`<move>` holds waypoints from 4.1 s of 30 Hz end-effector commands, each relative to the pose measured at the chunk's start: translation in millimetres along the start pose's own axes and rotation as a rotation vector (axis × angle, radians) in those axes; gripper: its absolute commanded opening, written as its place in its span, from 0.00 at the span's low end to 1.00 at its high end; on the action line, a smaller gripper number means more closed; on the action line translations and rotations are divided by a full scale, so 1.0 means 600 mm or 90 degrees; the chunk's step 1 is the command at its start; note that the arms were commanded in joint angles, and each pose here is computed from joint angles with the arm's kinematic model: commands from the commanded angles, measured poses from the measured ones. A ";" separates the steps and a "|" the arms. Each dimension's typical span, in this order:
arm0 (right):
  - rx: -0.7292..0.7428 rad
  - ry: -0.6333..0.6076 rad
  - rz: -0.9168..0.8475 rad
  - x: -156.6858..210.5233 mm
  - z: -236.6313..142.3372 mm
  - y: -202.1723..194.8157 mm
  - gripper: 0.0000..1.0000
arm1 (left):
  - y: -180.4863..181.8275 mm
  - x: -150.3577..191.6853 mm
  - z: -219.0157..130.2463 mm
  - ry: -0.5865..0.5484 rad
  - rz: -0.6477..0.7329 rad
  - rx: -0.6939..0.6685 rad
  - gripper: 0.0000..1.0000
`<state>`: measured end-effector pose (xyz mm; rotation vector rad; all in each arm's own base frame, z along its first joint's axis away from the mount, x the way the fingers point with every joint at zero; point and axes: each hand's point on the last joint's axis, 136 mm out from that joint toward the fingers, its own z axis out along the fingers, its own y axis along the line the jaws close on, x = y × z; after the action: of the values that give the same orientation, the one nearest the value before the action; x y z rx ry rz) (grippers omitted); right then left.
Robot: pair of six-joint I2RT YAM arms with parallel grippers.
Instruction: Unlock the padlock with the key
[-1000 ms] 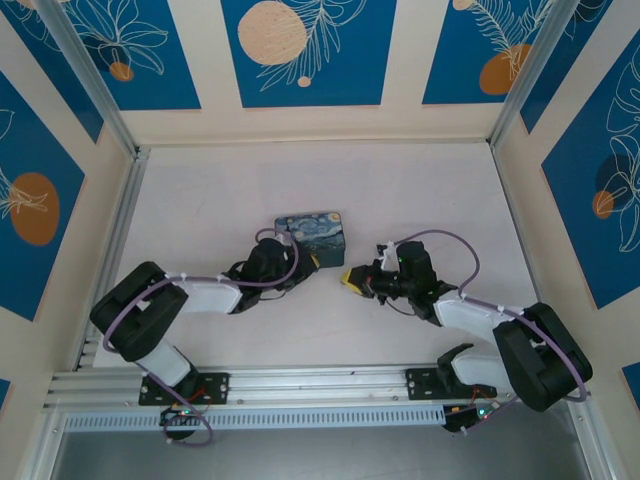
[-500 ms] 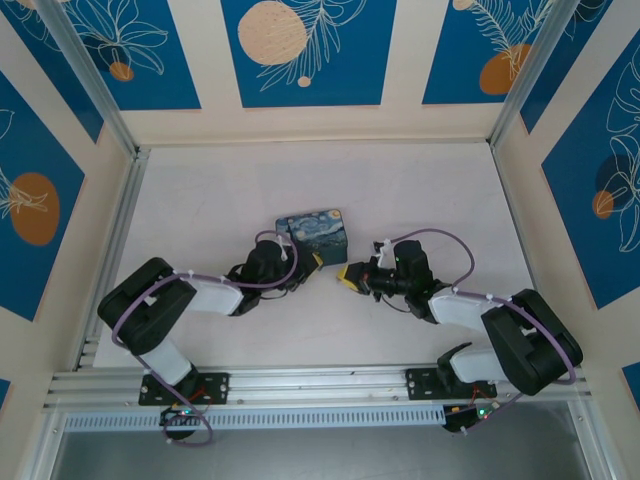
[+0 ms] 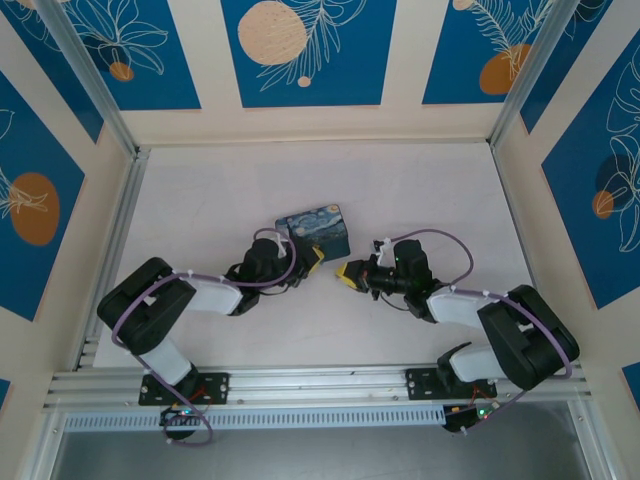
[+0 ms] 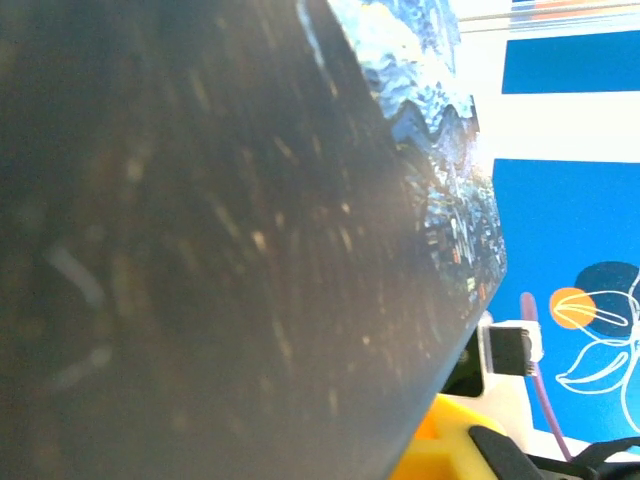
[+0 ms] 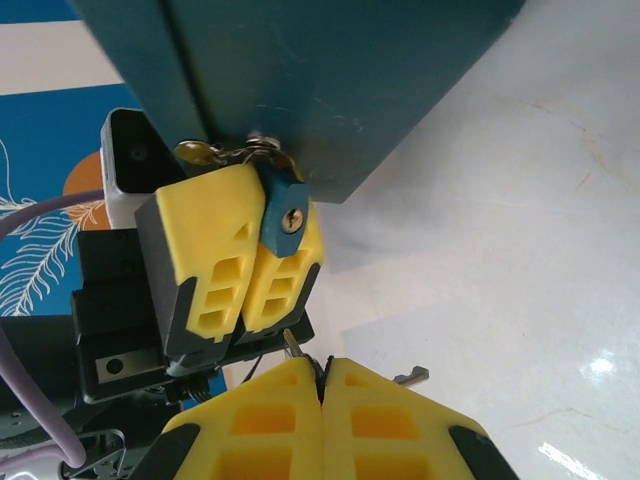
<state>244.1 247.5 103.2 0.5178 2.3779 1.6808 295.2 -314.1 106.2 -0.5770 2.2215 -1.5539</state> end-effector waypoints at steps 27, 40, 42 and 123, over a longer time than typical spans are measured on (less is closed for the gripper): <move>-0.061 -0.065 0.051 -0.048 -0.006 0.032 0.00 | -0.084 -0.004 -0.015 0.009 0.005 0.145 0.00; -0.067 -0.070 0.052 -0.054 0.000 0.040 0.00 | -0.079 -0.007 -0.011 0.005 -0.019 0.148 0.00; -0.068 -0.070 0.053 -0.055 0.002 0.042 0.00 | -0.078 -0.007 -0.011 0.005 -0.019 0.147 0.00; -0.027 -0.075 0.017 -0.052 0.020 0.068 0.00 | -0.060 -0.010 -0.006 -0.005 -0.030 0.126 0.00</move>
<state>278.6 249.8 121.8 0.6764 2.2991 1.6212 299.7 -320.3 133.3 -0.5818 2.0689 -1.7349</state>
